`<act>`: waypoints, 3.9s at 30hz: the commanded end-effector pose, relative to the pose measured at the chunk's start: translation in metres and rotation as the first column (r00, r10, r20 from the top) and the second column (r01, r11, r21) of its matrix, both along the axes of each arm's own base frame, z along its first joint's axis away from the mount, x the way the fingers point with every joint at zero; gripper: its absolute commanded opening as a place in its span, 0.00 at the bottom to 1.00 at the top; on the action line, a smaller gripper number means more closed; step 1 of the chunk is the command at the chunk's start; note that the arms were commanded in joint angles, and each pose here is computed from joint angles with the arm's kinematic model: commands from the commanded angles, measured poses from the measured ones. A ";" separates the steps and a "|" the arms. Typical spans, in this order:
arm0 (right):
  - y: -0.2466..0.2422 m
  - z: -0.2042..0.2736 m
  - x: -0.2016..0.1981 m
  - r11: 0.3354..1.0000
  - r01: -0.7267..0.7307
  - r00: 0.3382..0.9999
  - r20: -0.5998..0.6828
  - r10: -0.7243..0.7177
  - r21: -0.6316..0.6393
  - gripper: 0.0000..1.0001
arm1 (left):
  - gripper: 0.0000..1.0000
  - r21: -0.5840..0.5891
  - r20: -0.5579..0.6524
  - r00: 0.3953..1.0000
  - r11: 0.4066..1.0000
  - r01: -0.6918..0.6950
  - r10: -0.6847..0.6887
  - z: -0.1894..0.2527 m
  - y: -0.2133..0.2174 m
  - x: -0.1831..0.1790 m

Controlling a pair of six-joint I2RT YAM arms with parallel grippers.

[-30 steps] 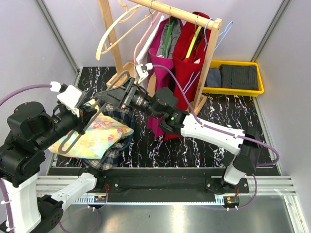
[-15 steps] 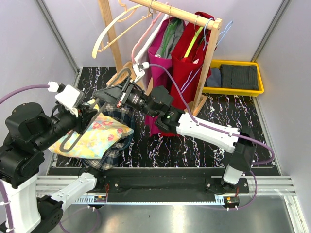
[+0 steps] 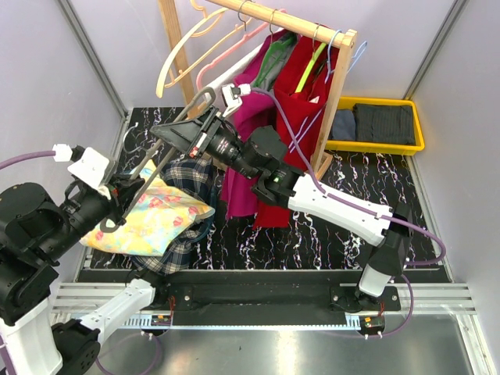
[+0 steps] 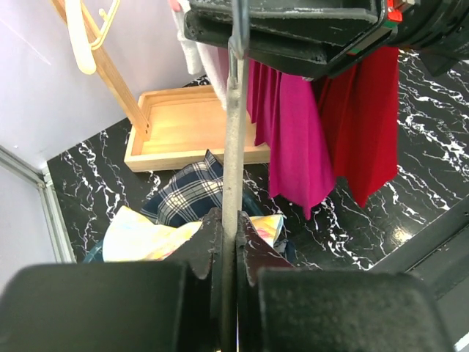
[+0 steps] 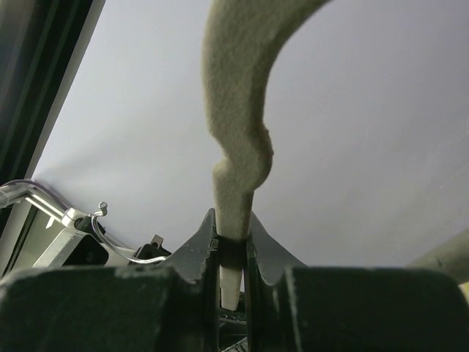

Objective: Remove the skirt from the hanger

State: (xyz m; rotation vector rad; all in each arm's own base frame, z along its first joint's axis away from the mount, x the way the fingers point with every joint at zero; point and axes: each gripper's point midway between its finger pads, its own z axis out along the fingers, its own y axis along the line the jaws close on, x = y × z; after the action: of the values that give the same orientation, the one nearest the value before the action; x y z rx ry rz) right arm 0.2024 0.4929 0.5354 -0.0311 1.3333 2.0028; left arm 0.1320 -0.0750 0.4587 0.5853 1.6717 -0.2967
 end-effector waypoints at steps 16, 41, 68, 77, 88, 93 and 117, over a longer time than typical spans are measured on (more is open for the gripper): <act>-0.054 -0.035 -0.029 0.969 0.168 0.976 0.173 -0.136 -0.182 1.00 | 0.00 -0.054 0.401 0.863 0.948 -0.313 0.307 0.091 0.045 0.056; -0.163 -0.028 -0.076 0.910 0.393 0.899 0.263 -0.350 -0.134 1.00 | 0.00 0.097 0.086 0.991 0.990 0.098 -0.107 0.053 -0.034 0.213; -0.182 -0.030 -0.071 0.893 0.435 0.884 0.241 -0.401 -0.111 1.00 | 0.00 0.259 0.182 0.983 0.964 -0.051 0.003 0.034 -0.058 0.333; -0.191 -0.037 -0.070 0.886 0.451 0.877 0.235 -0.419 -0.105 1.00 | 0.00 0.232 0.266 0.962 0.964 -0.128 0.064 0.042 -0.059 0.368; -0.195 -0.044 -0.070 0.888 0.451 0.880 0.210 -0.425 -0.091 0.97 | 0.00 0.199 0.401 0.912 0.963 -0.183 0.091 0.061 -0.066 0.400; -0.193 -0.051 -0.070 0.895 0.439 0.887 0.194 -0.418 -0.082 0.96 | 0.00 0.198 0.433 0.897 0.962 -0.189 0.087 0.062 -0.075 0.409; -0.208 -0.052 -0.070 0.885 0.462 0.876 0.187 -0.446 -0.056 0.93 | 0.00 0.256 0.550 0.831 0.930 -0.264 0.084 0.068 -0.089 0.434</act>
State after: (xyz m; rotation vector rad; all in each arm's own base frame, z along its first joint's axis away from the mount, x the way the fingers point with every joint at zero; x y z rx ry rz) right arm 0.1302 0.2896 0.4730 0.0286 1.2381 1.4993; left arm 0.5776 -0.1791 0.4747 0.7370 1.3444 0.1990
